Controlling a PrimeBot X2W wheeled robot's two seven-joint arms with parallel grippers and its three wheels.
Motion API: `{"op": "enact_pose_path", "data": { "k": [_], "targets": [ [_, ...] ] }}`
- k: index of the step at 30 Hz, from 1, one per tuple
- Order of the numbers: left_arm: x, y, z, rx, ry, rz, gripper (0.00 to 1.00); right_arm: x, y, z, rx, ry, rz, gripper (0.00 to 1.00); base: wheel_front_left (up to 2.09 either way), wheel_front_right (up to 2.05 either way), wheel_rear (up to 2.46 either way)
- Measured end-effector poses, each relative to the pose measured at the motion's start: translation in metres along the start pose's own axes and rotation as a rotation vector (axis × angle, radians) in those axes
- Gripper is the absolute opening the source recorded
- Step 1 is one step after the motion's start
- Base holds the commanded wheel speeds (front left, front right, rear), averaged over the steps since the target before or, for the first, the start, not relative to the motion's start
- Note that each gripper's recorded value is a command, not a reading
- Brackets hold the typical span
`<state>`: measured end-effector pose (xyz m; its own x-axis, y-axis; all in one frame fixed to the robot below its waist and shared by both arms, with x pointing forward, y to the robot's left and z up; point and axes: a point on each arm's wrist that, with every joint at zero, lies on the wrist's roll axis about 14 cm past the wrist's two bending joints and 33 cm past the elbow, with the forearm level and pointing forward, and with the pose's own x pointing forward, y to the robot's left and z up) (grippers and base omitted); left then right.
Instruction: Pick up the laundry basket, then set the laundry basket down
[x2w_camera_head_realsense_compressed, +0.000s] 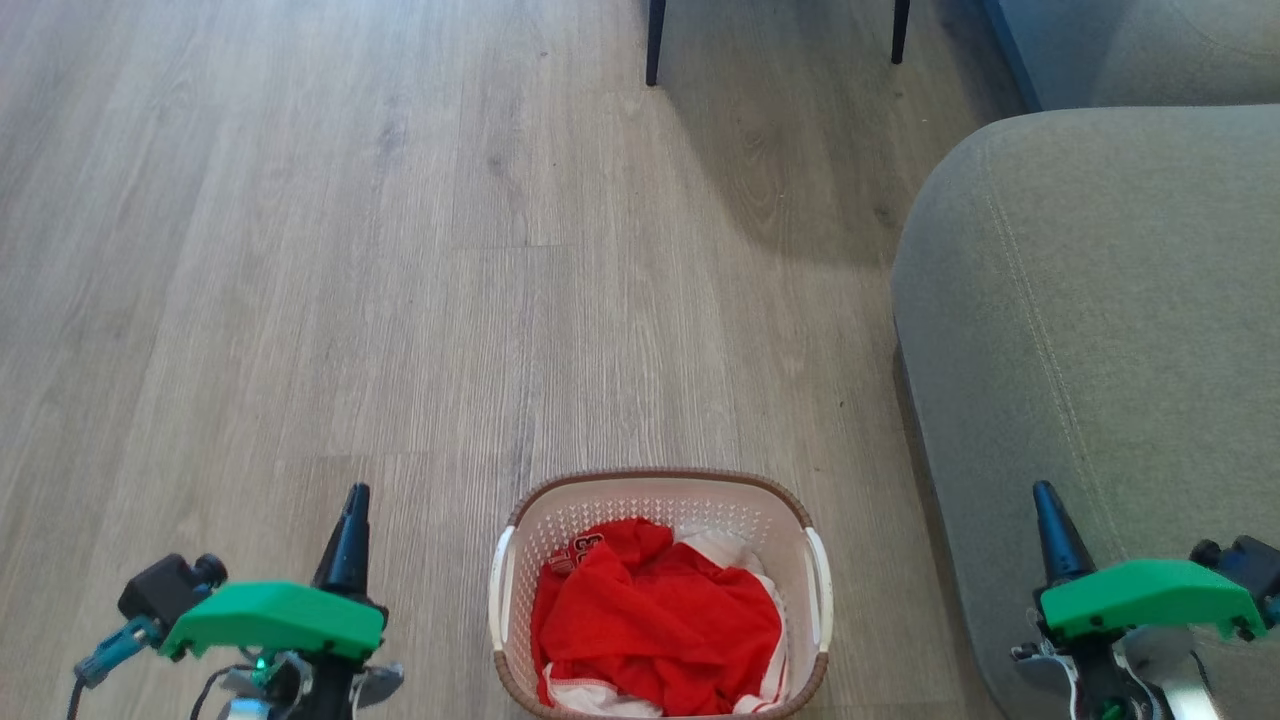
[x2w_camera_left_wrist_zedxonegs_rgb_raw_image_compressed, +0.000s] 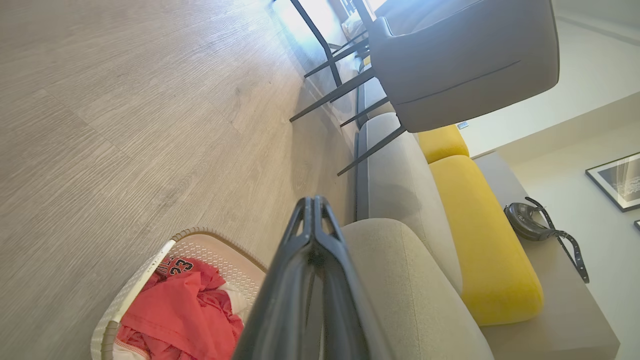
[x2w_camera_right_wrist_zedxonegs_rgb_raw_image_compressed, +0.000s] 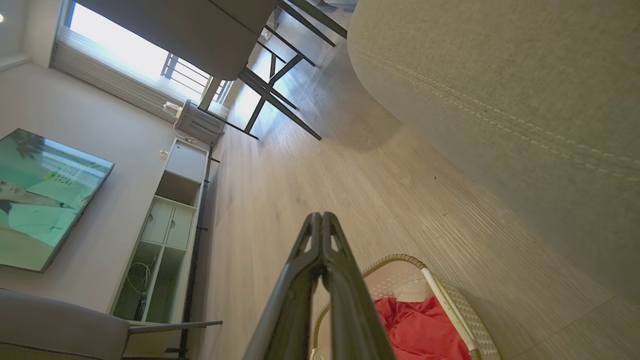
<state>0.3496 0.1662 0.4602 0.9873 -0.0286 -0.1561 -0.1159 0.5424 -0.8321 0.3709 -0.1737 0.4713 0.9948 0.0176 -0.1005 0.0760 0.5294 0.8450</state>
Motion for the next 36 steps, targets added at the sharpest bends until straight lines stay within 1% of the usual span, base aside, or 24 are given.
{"op": "enact_pose_path", "data": {
  "k": [21, 27, 36],
  "targets": [
    [0.008, 0.001, 0.010, -0.229, -0.004, -0.003, 0.00, 0.000, -0.007, 0.010, 0.228, -0.013, -0.022, 0.00, 0.00, 0.00, 0.00],
    [0.012, -0.003, 0.013, -0.294, -0.005, -0.019, 0.00, 0.002, -0.006, 0.013, 0.293, -0.018, -0.018, 0.00, 0.00, 0.00, 0.00],
    [0.013, -0.001, 0.016, -0.391, -0.003, -0.020, 0.00, 0.001, -0.009, 0.018, 0.392, -0.026, -0.019, 0.00, 0.00, 0.00, 0.00]
  ]
}}
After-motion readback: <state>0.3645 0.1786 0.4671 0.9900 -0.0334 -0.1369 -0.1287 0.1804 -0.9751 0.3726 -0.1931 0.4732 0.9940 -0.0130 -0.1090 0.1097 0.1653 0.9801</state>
